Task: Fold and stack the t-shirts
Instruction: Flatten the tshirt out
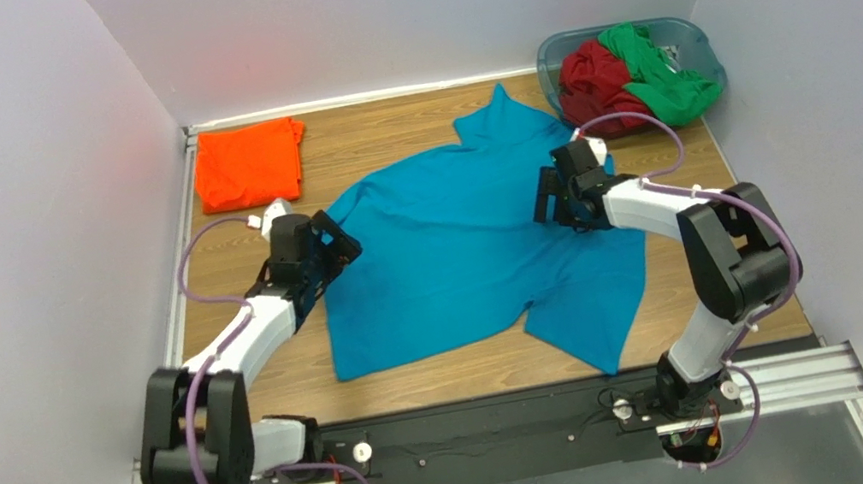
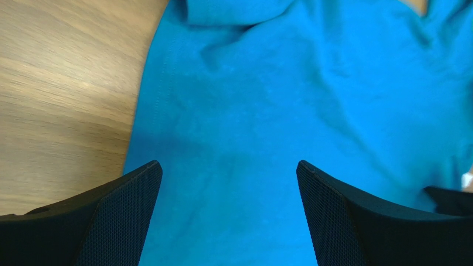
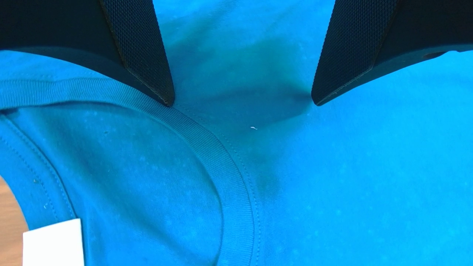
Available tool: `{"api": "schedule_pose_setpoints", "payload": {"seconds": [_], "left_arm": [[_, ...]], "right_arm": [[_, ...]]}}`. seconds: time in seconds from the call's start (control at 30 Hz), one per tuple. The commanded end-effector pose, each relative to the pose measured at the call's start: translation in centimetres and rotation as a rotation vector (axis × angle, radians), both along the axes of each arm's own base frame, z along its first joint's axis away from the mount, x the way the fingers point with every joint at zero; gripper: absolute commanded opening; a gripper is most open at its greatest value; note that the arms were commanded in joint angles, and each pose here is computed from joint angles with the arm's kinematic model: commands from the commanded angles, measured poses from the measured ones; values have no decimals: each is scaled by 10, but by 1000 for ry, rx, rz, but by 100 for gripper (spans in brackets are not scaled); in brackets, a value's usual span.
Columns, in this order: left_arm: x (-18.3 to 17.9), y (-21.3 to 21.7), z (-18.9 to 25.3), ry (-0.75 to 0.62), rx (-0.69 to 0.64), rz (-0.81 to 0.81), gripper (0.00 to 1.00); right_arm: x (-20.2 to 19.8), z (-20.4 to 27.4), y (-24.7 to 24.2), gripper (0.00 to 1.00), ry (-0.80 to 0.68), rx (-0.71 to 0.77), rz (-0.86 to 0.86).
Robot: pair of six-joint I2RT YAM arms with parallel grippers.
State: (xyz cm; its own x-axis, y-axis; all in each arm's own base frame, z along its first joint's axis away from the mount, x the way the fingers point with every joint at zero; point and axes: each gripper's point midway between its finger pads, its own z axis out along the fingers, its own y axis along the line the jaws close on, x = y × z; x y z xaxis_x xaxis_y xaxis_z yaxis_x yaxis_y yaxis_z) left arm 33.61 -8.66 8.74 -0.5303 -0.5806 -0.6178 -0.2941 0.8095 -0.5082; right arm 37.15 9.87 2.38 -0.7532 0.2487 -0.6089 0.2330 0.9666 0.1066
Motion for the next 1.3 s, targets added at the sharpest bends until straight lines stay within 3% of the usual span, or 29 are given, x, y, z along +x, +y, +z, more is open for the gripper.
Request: {"api": "schedule_pose_setpoints", "payload": {"seconds": [0.0,0.17,0.63,0.97,1.03,1.27], "left_arm": [[19,-33,7,-24,-19,-128,99],[37,-55,-14,45,-8,-200,98],[79,-60,-69,201,69,-221,98],[160,-60,-56,162,87,-203,98],[158,-57,-70,233,109,-201,98],[178,-52,-41,150,142,-178,98]], "right_arm": [[-34,-25,-15,100,131,-8,0],[-34,-25,-13,100,138,3,17],[-7,-33,-14,100,164,16,26],[43,-38,-16,100,149,35,17],[50,-41,-16,100,151,33,18],[76,-13,-9,100,75,46,53]]}}
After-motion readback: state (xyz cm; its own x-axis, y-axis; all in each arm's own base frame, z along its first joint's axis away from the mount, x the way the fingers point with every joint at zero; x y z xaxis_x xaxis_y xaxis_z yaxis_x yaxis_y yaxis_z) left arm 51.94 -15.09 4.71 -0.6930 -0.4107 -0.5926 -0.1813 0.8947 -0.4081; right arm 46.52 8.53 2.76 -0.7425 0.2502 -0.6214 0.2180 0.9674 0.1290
